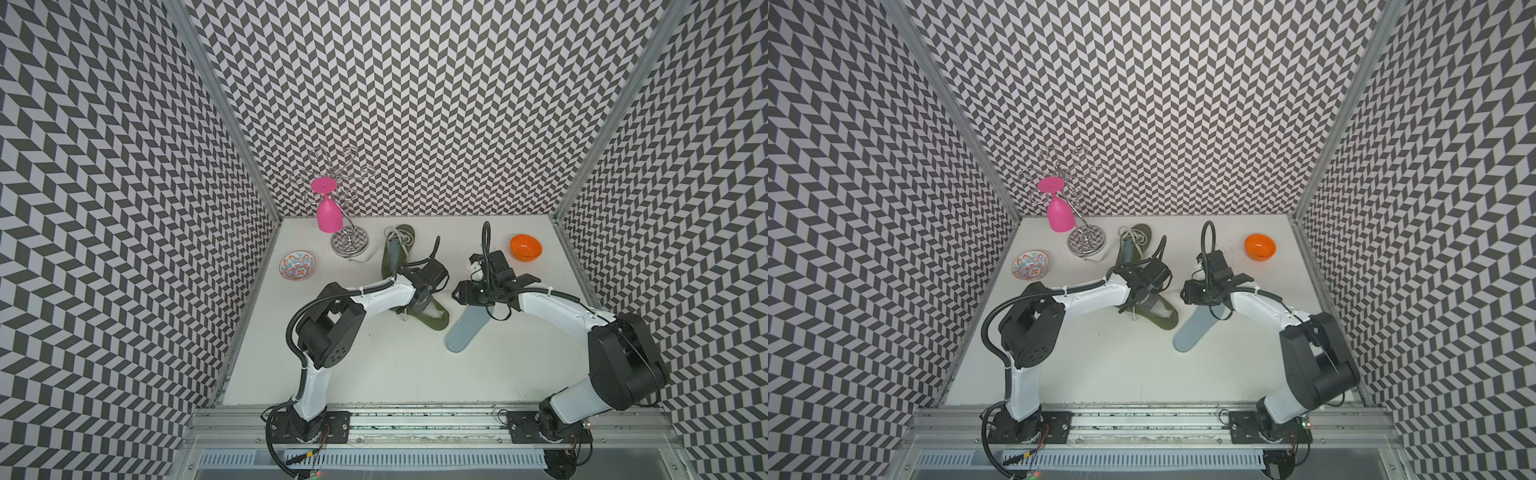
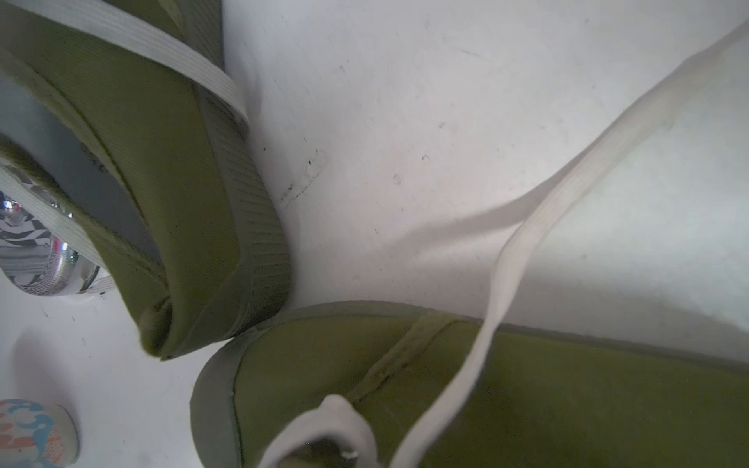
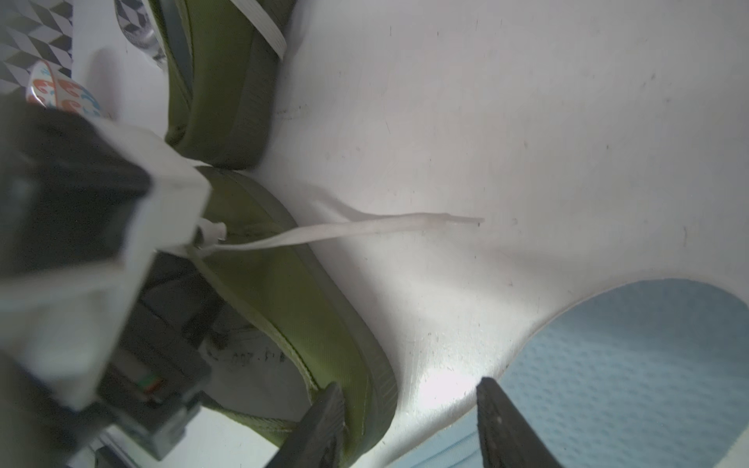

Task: Insert the insole into the shoe
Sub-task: Adjust the shoe at the center of the board.

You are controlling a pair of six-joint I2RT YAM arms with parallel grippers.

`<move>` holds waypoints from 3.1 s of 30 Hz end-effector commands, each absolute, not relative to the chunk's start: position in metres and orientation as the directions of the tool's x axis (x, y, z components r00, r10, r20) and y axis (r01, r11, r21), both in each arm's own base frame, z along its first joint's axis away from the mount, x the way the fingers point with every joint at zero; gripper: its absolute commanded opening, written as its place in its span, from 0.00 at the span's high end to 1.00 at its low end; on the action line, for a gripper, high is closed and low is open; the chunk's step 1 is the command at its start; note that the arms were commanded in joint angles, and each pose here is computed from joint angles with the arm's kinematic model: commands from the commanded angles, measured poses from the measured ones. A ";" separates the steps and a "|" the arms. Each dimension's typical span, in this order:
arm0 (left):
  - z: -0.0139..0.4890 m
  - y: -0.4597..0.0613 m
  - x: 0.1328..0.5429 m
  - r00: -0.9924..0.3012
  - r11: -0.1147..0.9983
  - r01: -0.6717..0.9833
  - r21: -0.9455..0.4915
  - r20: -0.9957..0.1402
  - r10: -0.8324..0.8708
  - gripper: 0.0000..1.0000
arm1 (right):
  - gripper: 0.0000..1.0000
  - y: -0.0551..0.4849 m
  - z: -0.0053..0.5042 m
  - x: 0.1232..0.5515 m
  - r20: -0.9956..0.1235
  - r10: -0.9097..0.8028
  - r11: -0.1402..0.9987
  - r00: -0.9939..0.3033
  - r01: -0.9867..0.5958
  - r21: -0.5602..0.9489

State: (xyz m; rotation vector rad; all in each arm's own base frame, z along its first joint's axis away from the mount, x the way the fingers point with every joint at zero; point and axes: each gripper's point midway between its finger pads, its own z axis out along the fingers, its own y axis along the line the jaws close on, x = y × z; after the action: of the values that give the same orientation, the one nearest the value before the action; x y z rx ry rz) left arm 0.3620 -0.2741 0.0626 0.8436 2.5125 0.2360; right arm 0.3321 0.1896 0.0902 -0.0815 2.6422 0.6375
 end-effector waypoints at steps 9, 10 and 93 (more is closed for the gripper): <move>0.108 -0.290 0.370 -0.718 0.858 0.514 0.010 -0.542 0.437 1.00 | 0.46 0.204 0.099 0.306 -0.417 0.005 0.858 -0.909 -0.210 0.468; 0.110 -0.291 0.370 -0.719 0.857 0.515 -0.006 -0.548 0.428 1.00 | 0.46 0.208 0.101 0.306 -0.419 0.002 0.855 -0.908 -0.216 0.472; 0.098 -0.236 0.356 -0.783 0.845 0.065 -0.531 -0.553 -0.287 1.00 | 0.62 0.163 0.026 0.374 -0.360 0.045 0.956 -0.932 -0.064 0.286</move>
State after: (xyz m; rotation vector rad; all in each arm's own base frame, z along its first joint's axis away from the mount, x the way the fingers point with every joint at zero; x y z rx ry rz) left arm 0.3433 -0.2590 0.0922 -0.0509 2.4199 -0.8296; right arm 0.3585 0.2043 0.0371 -0.1089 2.7135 0.6091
